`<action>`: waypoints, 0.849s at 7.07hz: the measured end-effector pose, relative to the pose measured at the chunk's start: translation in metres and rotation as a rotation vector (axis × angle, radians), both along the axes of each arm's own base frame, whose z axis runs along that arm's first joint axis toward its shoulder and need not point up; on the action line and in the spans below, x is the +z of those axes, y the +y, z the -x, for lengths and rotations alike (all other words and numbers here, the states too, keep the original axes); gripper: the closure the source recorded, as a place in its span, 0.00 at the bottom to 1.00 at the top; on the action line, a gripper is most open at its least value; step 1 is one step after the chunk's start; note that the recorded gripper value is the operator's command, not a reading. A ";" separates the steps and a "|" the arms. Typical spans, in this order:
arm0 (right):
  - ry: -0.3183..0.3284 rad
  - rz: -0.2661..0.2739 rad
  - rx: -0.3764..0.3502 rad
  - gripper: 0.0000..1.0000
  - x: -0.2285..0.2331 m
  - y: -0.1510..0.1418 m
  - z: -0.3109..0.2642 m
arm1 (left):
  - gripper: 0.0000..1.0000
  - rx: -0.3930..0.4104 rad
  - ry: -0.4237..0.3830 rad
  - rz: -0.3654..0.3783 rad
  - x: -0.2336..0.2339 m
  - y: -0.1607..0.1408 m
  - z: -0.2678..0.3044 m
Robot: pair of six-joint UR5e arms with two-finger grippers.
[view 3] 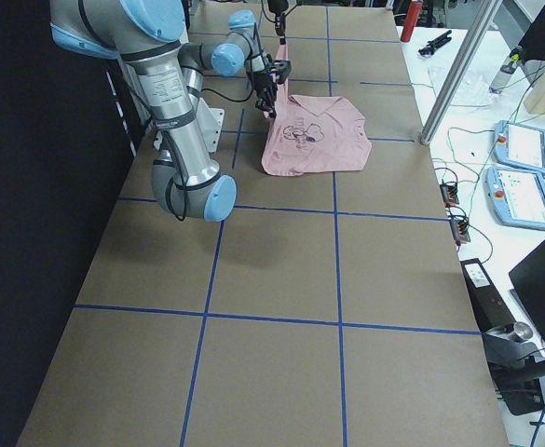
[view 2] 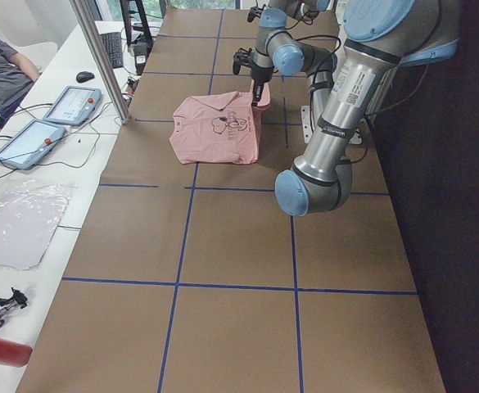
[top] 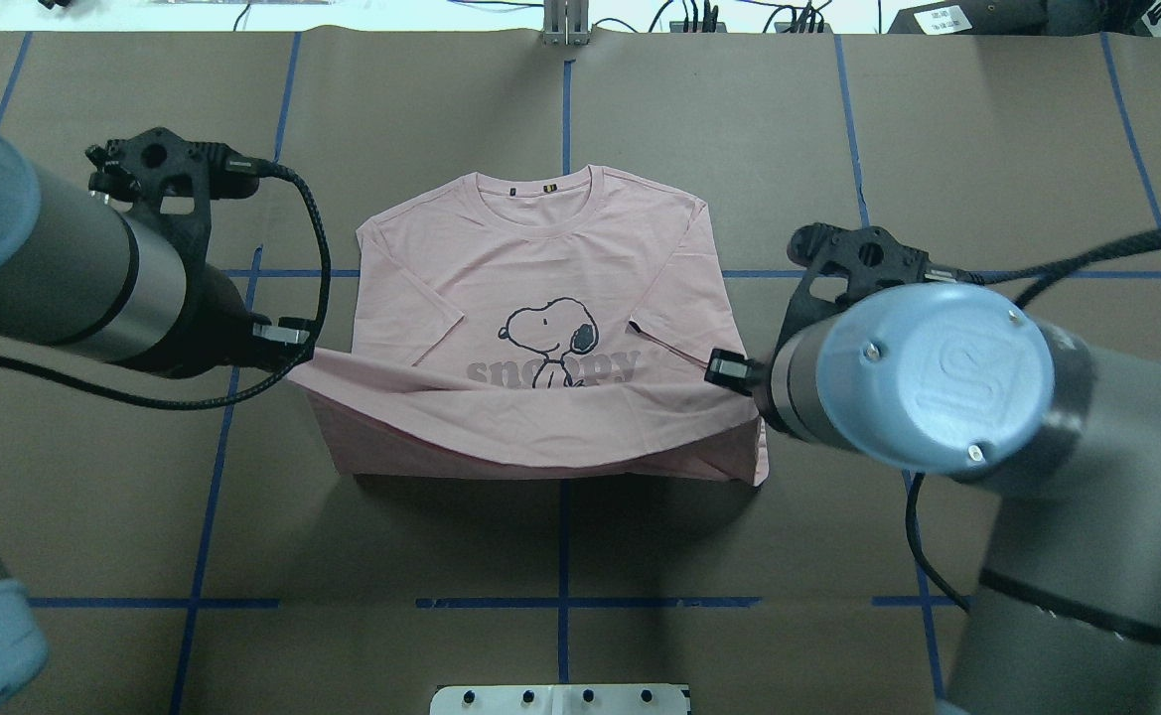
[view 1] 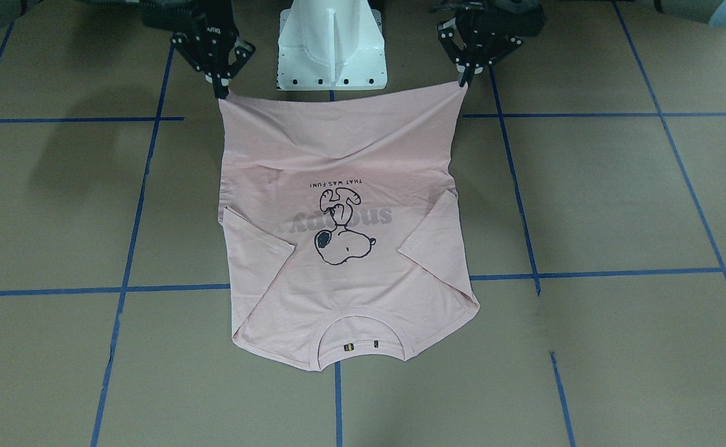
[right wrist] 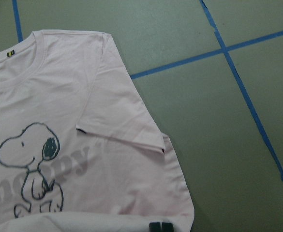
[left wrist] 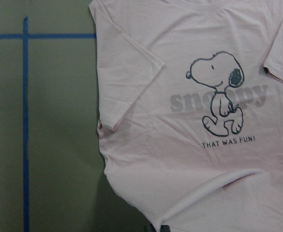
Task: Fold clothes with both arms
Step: 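Lift the hem with both grippers and fold it toward the collar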
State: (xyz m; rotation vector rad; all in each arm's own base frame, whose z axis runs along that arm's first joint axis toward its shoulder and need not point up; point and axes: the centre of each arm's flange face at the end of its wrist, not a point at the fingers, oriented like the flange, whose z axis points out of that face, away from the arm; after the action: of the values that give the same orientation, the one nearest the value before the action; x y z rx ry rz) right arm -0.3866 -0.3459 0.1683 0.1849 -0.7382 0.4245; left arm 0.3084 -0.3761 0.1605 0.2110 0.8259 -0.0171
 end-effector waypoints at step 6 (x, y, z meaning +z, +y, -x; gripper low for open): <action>0.080 -0.057 0.101 1.00 0.097 -0.230 0.082 | 1.00 -0.124 -0.063 -0.105 0.112 -0.198 -0.074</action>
State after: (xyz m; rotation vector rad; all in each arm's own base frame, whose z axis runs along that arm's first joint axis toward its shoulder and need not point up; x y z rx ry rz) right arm -0.4682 -0.5760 0.2651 0.2918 -0.6649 0.4893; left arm 0.3828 -0.5738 0.2723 0.3602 0.7503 -0.0829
